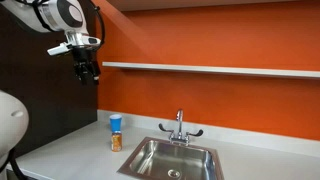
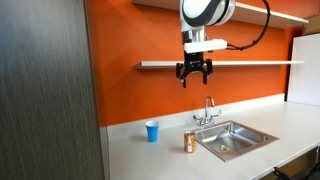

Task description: Put the orange can on the bottom shelf

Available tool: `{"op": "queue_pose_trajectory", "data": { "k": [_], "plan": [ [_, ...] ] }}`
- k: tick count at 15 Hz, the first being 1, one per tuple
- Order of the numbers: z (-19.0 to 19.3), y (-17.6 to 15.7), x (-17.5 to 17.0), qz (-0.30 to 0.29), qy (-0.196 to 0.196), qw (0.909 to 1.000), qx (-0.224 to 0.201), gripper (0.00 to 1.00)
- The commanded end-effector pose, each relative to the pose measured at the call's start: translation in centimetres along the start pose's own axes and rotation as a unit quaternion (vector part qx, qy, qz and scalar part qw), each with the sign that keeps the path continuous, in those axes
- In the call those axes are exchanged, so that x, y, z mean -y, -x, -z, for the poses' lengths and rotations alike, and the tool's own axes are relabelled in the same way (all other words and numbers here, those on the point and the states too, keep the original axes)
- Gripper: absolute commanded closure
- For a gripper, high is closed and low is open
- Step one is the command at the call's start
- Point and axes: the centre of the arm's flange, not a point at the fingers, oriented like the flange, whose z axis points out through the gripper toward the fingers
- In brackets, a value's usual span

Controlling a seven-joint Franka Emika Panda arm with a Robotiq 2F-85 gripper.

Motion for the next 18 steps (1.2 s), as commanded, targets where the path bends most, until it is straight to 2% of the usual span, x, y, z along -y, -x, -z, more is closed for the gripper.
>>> {"op": "queue_pose_trajectory", "data": {
  "k": [1,11,18],
  "plan": [
    [0.0,0.0,0.0,0.000,0.000,1.0000,0.000,0.00],
    [0.0,0.0,0.0,0.000,0.000,1.0000,0.000,0.00],
    [-1.6,0.3,-2.9,0.089,-0.036,0.9948,0.033,0.00]
  ]
}}
